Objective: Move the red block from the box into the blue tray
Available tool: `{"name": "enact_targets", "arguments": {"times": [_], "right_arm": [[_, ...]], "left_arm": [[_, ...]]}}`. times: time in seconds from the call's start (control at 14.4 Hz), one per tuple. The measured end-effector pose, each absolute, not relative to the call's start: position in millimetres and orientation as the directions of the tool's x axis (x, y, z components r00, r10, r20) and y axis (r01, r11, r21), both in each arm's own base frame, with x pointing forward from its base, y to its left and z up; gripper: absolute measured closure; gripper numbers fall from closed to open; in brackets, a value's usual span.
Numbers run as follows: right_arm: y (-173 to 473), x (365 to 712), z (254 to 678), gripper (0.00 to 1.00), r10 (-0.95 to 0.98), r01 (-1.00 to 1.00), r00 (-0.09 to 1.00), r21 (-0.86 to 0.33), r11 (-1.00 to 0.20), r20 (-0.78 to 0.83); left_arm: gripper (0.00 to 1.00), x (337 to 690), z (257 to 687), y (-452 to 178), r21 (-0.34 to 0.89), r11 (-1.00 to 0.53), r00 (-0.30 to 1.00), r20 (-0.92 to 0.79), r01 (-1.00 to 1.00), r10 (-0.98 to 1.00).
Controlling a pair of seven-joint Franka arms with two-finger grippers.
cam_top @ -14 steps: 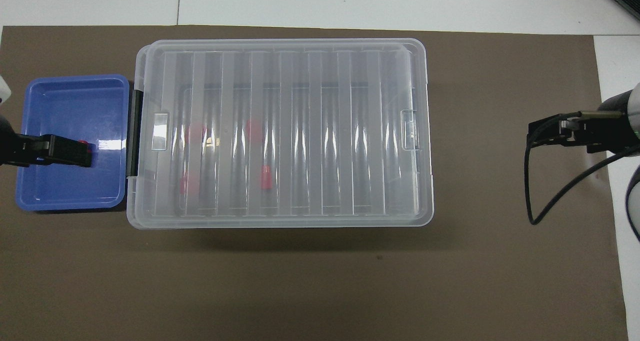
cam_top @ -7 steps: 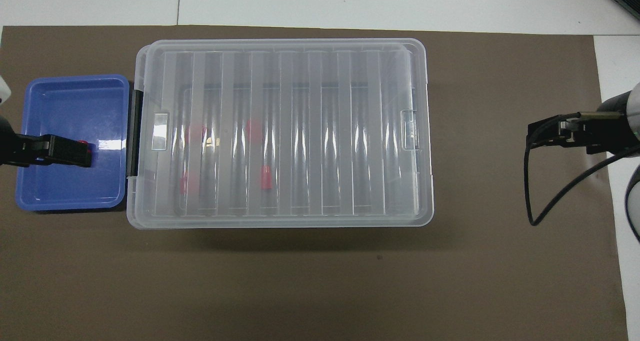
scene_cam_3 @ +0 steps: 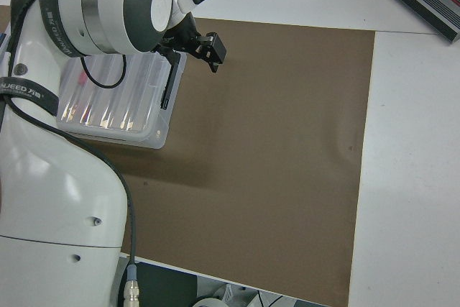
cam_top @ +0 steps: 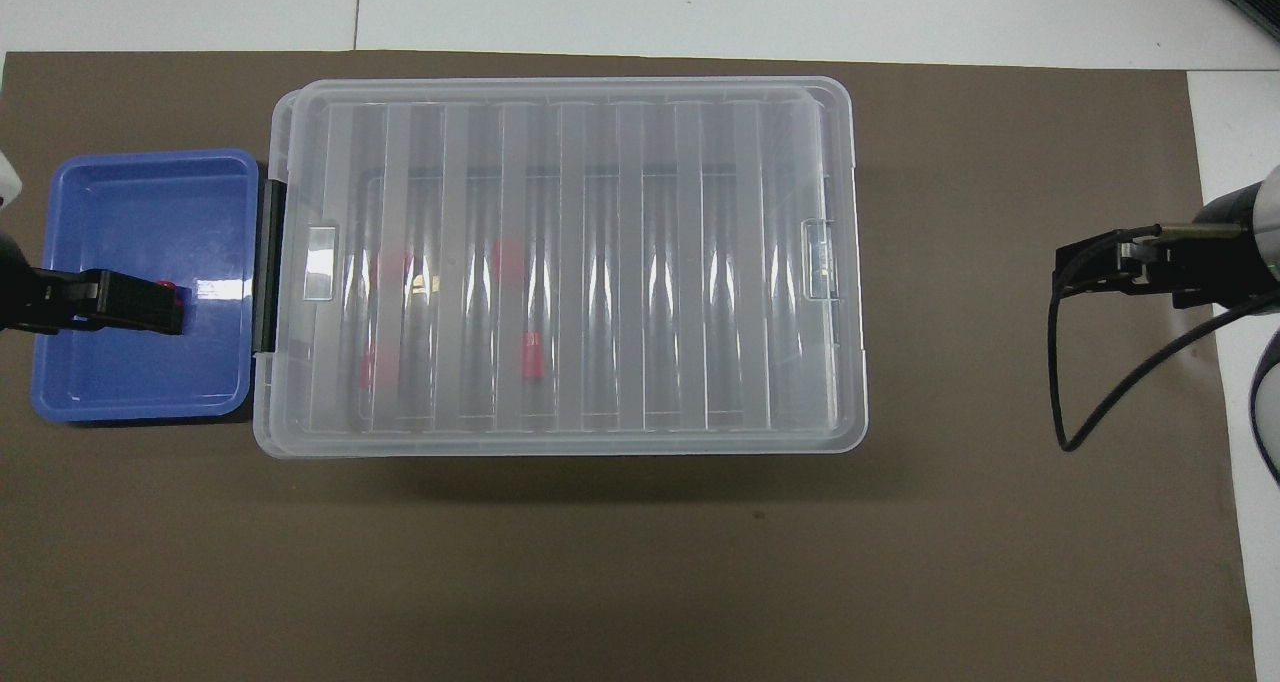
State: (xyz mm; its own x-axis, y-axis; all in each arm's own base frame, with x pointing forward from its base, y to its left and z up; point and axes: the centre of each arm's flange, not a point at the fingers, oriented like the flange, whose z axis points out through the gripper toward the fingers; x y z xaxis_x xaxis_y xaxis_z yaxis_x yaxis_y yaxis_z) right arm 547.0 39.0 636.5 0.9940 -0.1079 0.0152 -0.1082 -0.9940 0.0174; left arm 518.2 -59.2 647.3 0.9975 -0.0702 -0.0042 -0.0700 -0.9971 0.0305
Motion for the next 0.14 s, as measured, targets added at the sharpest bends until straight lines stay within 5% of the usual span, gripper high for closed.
{"name": "enact_targets", "arguments": {"times": [0.14], "right_arm": [[38.9, 547.0, 636.5, 0.00, -0.108, -0.108, 0.994, 0.017, -0.994, 0.015]], "left_arm": [[0.00, 518.2, 647.3, -59.2, 0.030, -0.997, 0.998, -0.004, -0.070, -0.070]]}}
